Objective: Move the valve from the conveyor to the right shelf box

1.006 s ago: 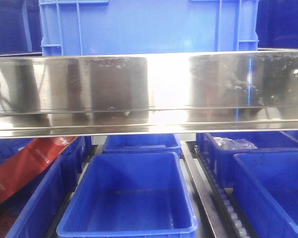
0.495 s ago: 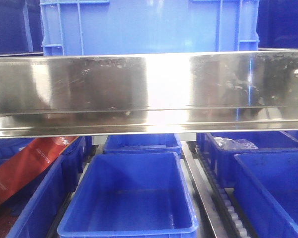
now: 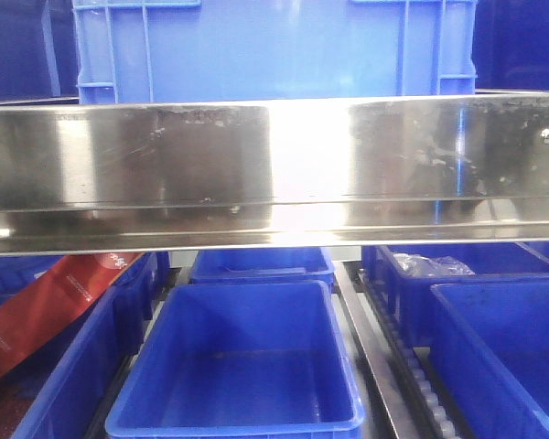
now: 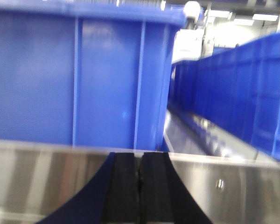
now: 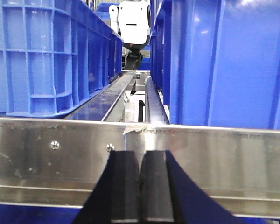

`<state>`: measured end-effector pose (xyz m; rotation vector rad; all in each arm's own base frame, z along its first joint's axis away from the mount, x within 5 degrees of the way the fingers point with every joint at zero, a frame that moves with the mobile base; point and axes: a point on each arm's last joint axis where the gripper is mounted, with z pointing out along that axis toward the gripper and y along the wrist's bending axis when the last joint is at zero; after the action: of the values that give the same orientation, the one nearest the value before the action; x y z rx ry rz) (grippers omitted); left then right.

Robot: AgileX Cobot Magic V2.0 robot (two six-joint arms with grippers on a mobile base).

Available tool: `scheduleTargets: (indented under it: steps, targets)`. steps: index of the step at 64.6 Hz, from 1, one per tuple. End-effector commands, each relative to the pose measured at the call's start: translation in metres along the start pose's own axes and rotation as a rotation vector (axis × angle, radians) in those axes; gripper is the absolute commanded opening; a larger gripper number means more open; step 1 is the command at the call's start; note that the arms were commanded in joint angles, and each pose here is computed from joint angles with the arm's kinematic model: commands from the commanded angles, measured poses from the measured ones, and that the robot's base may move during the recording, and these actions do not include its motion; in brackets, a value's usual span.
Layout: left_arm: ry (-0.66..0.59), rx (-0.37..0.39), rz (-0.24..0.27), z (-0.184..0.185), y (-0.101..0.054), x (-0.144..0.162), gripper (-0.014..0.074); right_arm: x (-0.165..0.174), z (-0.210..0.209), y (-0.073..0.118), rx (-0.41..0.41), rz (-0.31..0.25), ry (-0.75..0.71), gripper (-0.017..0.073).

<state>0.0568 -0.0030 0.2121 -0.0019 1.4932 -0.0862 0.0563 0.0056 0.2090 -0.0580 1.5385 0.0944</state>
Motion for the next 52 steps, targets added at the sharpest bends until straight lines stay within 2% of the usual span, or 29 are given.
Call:
scheduleTargets:
  steps: [1, 52]
  targets:
    - [0.028, 0.013, -0.015, -0.0007, -0.0006, 0.0022, -0.0111, -0.0009, -0.0002, -0.0004, 0.007, -0.009, -0.019, -0.0165]
    - [0.029, 0.019, -0.016, -0.0007, -0.001, 0.0022, -0.0111, -0.0009, -0.0002, -0.0004, 0.007, -0.009, -0.019, -0.0165]
